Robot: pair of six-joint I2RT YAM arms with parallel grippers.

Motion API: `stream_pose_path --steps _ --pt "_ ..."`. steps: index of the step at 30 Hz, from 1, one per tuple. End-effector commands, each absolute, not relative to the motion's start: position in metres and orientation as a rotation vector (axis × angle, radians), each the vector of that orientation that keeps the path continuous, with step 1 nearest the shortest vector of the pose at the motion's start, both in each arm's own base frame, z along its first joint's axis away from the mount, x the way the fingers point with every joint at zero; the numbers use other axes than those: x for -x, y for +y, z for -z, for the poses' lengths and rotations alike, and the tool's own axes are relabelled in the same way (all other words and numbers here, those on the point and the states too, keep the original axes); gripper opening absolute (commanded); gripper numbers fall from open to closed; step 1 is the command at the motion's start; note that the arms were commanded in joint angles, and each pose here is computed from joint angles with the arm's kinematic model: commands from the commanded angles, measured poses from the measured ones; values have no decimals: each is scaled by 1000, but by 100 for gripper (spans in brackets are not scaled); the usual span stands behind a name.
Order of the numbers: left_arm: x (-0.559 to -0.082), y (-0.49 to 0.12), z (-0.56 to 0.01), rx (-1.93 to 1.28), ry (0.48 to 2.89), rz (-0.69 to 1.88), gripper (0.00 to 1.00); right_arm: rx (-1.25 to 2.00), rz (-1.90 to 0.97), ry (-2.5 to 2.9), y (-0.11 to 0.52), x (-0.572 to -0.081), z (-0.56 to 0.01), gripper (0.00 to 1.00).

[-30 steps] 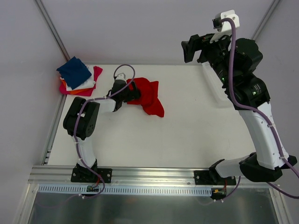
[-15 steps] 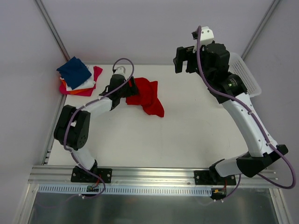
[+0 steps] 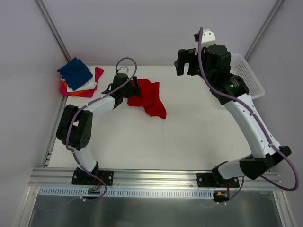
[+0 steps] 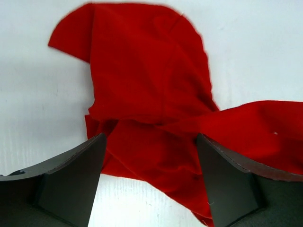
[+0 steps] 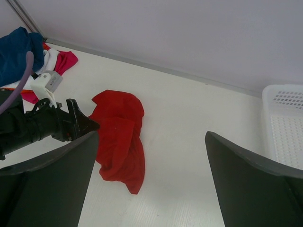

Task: Fold and stack the t-shirts
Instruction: Move the tshirt to the center of the board, then flatten the tshirt out

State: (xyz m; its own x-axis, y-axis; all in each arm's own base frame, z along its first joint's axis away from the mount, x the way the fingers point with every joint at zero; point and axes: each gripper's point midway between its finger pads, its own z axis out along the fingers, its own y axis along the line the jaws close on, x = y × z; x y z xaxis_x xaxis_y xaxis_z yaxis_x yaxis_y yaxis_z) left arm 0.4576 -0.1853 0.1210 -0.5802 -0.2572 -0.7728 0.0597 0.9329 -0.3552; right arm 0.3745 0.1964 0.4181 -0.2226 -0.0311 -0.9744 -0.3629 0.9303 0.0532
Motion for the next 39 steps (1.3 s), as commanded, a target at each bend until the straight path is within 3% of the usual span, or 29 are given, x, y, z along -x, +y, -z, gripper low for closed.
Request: stream_pose_path --steps 1,10,16,34,39 --pt "-457 -185 -113 180 2201 432 77 263 -345 1733 191 -368 -434 99" --pt "-448 -180 -110 198 2215 417 61 257 -367 1756 194 -372 -426 100" --pt "-436 -166 -113 254 2223 366 67 256 -368 1762 193 -373 -424 100" --pt "-434 -146 -81 304 2298 306 66 262 -375 1782 195 -376 -415 100" --pt "-443 -148 -73 285 2317 313 66 233 -247 1840 179 -395 -384 99"
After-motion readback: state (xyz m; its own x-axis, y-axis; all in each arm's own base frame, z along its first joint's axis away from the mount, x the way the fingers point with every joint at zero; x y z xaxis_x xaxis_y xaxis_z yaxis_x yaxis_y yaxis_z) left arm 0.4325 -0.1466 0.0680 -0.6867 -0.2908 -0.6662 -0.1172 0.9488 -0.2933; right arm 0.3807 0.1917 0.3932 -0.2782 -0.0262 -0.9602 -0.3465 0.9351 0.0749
